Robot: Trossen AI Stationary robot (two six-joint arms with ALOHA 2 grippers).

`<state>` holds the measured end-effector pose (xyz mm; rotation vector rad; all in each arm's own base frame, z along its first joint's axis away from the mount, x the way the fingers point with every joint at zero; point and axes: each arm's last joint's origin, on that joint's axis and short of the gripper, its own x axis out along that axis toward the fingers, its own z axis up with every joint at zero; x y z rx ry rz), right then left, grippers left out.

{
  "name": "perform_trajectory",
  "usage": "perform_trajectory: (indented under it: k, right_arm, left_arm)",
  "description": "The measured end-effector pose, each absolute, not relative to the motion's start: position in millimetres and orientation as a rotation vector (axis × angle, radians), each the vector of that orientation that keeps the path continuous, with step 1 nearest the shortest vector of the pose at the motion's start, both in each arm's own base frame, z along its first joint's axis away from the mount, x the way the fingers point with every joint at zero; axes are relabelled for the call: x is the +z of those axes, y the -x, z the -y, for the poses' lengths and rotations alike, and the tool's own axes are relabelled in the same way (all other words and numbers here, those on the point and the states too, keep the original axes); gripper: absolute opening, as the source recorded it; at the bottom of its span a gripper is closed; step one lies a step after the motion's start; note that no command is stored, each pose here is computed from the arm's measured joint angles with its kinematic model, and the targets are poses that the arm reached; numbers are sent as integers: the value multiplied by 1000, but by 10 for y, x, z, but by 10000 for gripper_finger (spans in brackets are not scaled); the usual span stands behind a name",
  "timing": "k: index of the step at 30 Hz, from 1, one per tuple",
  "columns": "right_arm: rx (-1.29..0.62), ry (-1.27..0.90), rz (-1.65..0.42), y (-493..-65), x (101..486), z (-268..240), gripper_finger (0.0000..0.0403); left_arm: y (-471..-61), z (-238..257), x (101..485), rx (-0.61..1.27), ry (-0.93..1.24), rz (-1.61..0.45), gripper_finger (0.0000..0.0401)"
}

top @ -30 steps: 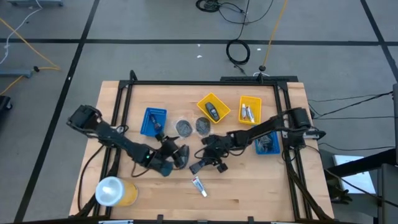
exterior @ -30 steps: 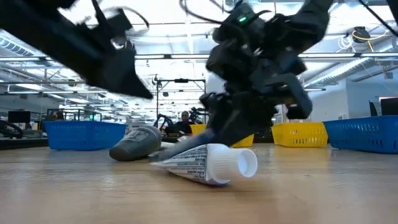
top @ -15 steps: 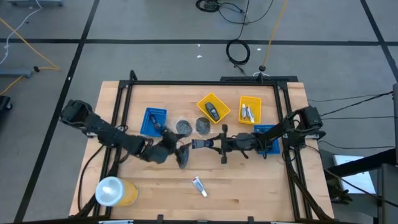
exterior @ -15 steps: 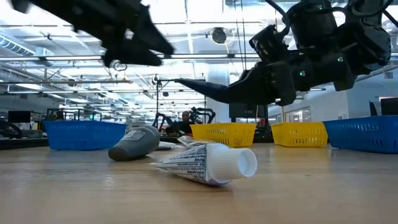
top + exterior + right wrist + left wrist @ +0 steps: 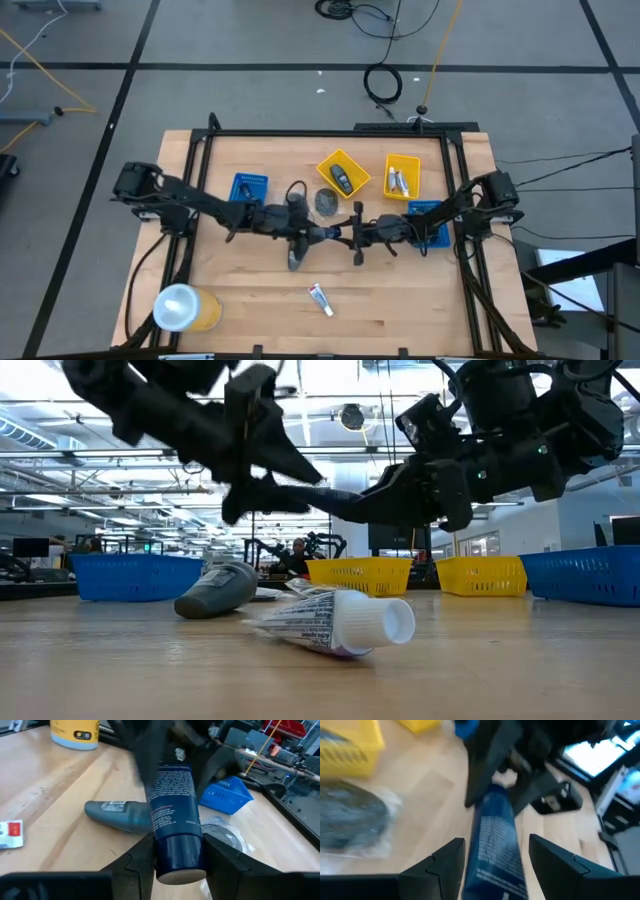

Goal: Pick & Place Travel size toiletries
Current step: Put the blue shave cream into the left blue bin

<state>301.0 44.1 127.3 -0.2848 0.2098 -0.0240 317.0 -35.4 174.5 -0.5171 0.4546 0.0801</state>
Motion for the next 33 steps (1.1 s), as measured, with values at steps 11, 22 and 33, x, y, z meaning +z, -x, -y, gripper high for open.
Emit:
perform_trajectory:
  k: [11,22,33]
  right_arm:
    - [-12,295,-211,-3008,1273,-448,131]
    - [-6,324,-327,-2980,1160,-433,171]
    - [-25,277,-316,-2989,1171,-395,196]
  left_arm:
    - [-3274,380,1635,-85,561,-435,195]
    - [-3173,362,1716,-60,546,-513,14]
    - [-2228,332,2162,486,522,-787,10]
